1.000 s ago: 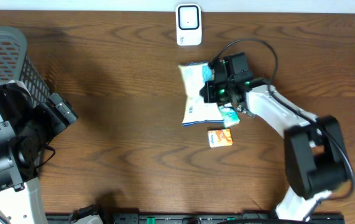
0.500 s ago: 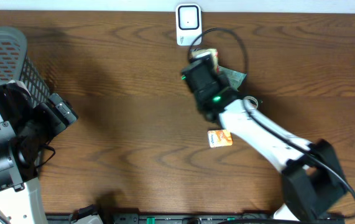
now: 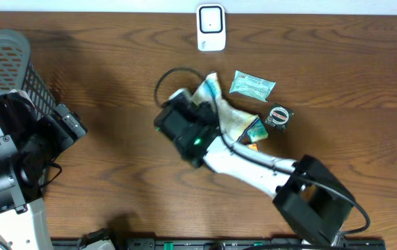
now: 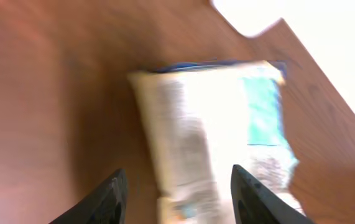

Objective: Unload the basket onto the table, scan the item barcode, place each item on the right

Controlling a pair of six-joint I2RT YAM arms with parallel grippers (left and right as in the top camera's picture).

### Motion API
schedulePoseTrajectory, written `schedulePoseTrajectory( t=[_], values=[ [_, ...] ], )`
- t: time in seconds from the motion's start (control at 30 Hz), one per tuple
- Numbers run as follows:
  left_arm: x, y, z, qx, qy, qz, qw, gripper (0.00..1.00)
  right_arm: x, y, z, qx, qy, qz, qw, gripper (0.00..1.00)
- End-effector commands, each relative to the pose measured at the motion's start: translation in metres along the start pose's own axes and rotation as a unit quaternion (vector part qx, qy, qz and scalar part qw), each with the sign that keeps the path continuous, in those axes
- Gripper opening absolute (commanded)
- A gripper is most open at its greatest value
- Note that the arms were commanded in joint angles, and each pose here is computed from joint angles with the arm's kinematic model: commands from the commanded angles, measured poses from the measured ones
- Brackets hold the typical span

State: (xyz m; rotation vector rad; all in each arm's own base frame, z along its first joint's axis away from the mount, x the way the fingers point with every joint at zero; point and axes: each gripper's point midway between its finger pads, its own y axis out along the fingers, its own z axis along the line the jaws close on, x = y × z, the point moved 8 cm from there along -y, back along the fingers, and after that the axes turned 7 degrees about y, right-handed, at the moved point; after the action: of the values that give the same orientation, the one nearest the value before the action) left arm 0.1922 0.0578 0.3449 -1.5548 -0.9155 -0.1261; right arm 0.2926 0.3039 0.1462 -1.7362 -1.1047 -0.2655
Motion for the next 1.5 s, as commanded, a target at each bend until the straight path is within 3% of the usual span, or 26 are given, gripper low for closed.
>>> schedulePoseTrajectory(
  t=[0.0,0.2,0.33,0.53,0.67,0.83,1.1,1.23,1.3,1.37,1.47],
  values=[
    [0.002,-0.004,-0.001,-0.004,-0.002,-0.006,1.0,0.98,0.029,-0.019,0.005,0.032,0.044,-0.02,0.998,0.47],
    [0.002,-0.004,-0.001,-0.004,-0.002,-0.006,1.0,0.98,0.053,-0.023,-0.021,0.038,0.064,0.003,0.997,0.51],
    [0.002,-0.004,-0.001,-0.004,-0.002,-0.006,1.0,0.98,0.045,-0.003,-0.048,0.068,0.073,0.06,0.993,0.58],
    [0.002,-0.004,-0.001,-0.004,-0.002,-0.006,1.0,0.98,0.013,0.032,-0.101,0.119,0.124,0.173,0.97,0.78],
    [0.002,-0.004,-0.001,-0.004,-0.002,-0.006,1.0,0.98,0.004,0.052,-0.135,0.243,0.189,0.195,0.931,0.93],
    [0.002,-0.004,-0.001,-0.004,-0.002,-0.006,1.0,0.98,-0.006,0.053,-0.169,0.438,0.211,0.162,0.859,0.95],
    [0.002,-0.004,-0.001,-0.004,-0.002,-0.006,1.0,0.98,-0.043,0.078,-0.162,0.447,0.23,0.19,0.843,0.95],
    [0.002,-0.004,-0.001,-0.004,-0.002,-0.006,1.0,0.98,-0.058,0.094,-0.142,0.446,0.244,0.204,0.837,0.87],
    [0.002,-0.004,-0.001,-0.004,-0.002,-0.006,1.0,0.98,-0.063,0.1,-0.133,0.448,0.243,0.207,0.835,0.78],
    [0.002,-0.004,-0.001,-0.004,-0.002,-0.006,1.0,0.97,-0.066,0.105,-0.124,0.453,0.237,0.208,0.834,0.58],
    [0.002,-0.004,-0.001,-0.004,-0.002,-0.006,1.0,0.98,-0.066,0.108,-0.12,0.455,0.24,0.21,0.832,0.03]
  ],
)
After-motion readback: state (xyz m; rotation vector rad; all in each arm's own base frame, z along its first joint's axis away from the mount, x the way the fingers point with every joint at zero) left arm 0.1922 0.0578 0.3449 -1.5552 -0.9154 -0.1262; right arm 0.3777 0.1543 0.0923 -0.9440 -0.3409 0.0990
